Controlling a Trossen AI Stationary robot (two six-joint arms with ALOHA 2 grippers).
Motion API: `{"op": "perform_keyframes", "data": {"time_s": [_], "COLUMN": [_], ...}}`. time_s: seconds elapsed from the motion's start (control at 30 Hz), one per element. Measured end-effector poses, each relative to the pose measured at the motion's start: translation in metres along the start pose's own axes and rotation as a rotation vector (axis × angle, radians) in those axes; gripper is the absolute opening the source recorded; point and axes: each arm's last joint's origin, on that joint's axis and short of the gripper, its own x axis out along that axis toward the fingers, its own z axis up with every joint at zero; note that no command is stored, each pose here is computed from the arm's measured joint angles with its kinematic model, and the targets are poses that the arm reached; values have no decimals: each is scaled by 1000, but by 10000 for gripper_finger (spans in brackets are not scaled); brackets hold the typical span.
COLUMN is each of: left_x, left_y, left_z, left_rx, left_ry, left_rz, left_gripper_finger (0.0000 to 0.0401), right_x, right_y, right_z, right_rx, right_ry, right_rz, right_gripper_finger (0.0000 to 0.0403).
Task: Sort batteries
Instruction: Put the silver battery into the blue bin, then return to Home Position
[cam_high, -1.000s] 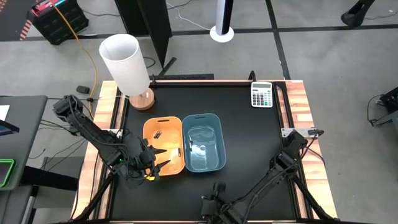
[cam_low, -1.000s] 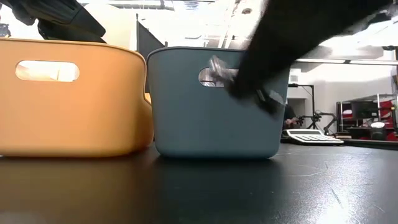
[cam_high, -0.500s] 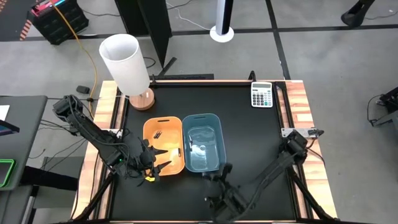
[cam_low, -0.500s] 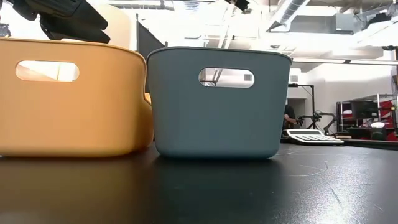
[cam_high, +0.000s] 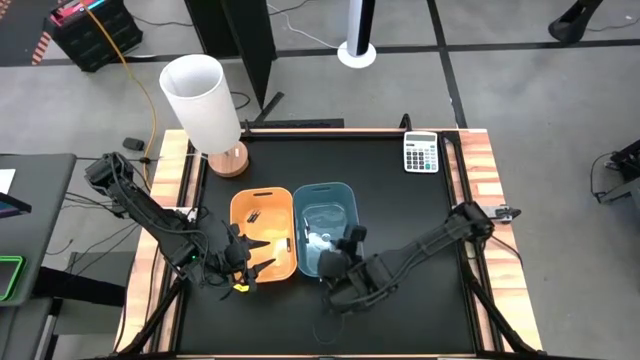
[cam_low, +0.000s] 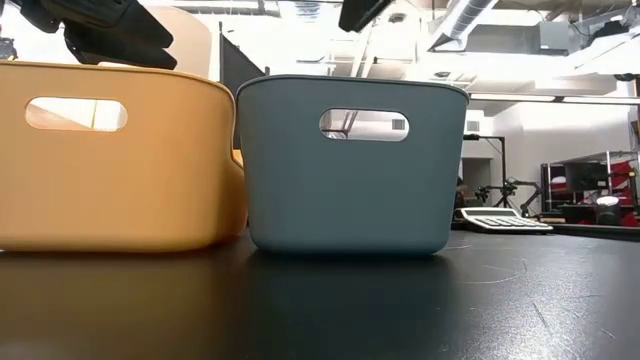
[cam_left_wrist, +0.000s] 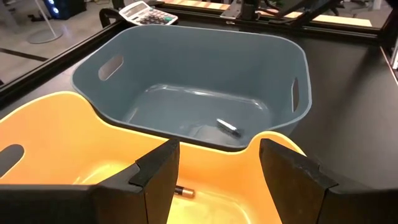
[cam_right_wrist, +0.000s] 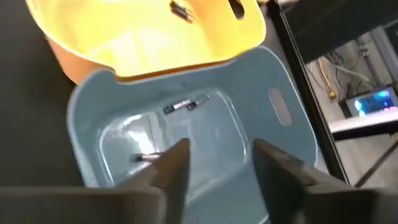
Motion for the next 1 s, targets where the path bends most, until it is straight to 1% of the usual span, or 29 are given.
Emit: {"op": "perform_keyframes", "data": {"time_s": [0.07,0.13,0.2,0.33,0.43,0.5,0.57,0.67,0.7,0.73,0.8,0.83,0.9,1.0], "left_x": [-1,-2,-5,-11,-15,-16,-15,-9,-6,-3,6,10,19,29], "left_y": [0,-1,-2,-4,-5,-7,-10,-12,-12,-11,-7,-2,9,30], "left_z": [0,-1,-1,-2,2,6,12,23,27,32,44,51,66,82], "left_rx": [1,4,4,3,-13,-6,11,39,53,61,71,68,54,39], "left_ry": [0,-3,-14,-29,-30,-40,-60,-89,-103,-124,-170,-194,-243,-275], "left_rz": [-3,-5,-4,-20,-59,-91,-129,-198,-213,-222,-242,-261,-316,-358], "left_gripper_finger": [216,216,216,215,201,181,154,101,81,61,22,11,6,2], "right_x": [2,1,-8,-38,-66,-83,-97,-113,-116,-118,-115,-113,-105,-88], "right_y": [-2,-3,1,8,9,11,13,8,5,2,-3,-5,-11,-20], "right_z": [1,0,-3,-10,-16,-21,-24,-24,-22,-19,-9,-5,5,13], "right_rx": [-3,-15,-27,-46,-65,-89,-122,-142,-141,-132,-110,-109,-111,-95], "right_ry": [2,-18,-58,-139,-198,-237,-273,-323,-338,-355,-400,-427,-480,-604], "right_rz": [-17,-54,-81,-61,-14,20,51,88,95,102,111,116,172,331], "right_gripper_finger": [229,252,260,256,225,187,134,42,23,14,14,13,6,4]}}
